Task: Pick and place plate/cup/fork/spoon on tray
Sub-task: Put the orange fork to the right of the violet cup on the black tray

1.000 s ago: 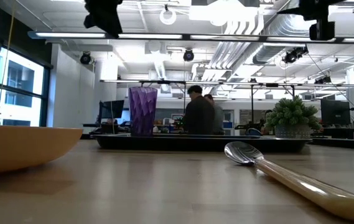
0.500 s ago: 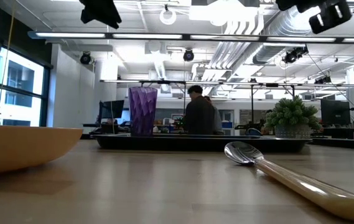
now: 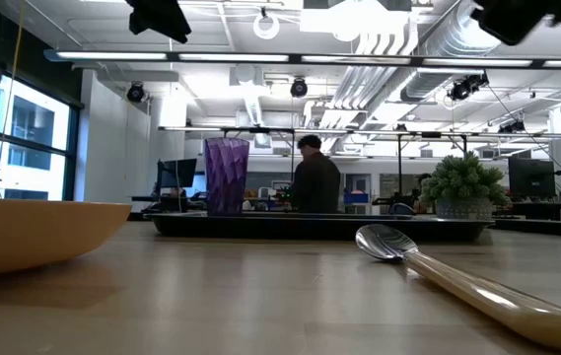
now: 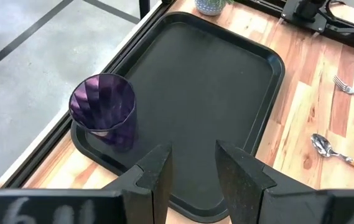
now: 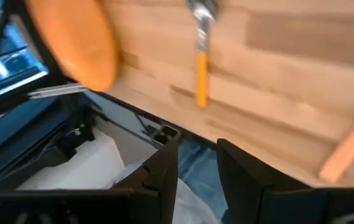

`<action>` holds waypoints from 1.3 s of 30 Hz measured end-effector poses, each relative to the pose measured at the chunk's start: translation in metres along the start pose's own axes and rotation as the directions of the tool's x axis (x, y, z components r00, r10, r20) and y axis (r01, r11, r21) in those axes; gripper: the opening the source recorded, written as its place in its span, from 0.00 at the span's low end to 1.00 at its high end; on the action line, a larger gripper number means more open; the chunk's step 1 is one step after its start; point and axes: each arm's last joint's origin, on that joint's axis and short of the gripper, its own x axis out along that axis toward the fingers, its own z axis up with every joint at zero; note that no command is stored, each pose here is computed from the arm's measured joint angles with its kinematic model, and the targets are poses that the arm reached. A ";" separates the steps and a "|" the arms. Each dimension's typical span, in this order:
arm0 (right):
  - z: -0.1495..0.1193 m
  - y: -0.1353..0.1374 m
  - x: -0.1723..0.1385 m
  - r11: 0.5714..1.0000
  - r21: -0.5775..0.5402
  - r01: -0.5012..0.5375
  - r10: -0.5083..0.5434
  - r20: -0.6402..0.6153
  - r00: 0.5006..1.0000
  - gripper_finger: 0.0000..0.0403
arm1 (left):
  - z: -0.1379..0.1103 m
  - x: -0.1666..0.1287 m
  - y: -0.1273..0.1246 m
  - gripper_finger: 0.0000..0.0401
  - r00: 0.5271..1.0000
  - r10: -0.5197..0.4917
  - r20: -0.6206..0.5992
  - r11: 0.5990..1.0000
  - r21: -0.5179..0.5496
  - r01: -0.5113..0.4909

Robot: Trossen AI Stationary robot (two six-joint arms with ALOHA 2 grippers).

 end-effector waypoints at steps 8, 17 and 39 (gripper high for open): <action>-0.029 -0.023 0.023 0.983 0.122 0.138 -0.135 -0.035 0.990 0.26 | 0.000 0.000 0.000 0.28 1.000 0.000 -0.002 1.000 0.031 0.000; -0.041 -0.042 0.047 0.959 0.087 0.270 -0.269 -0.020 0.963 0.26 | 0.000 0.000 0.000 0.28 1.000 0.000 -0.003 1.000 0.030 0.000; -0.047 -0.077 0.071 0.889 0.021 0.457 -0.456 0.131 0.880 0.26 | 0.000 0.000 0.000 0.28 1.000 0.000 -0.002 1.000 0.011 0.000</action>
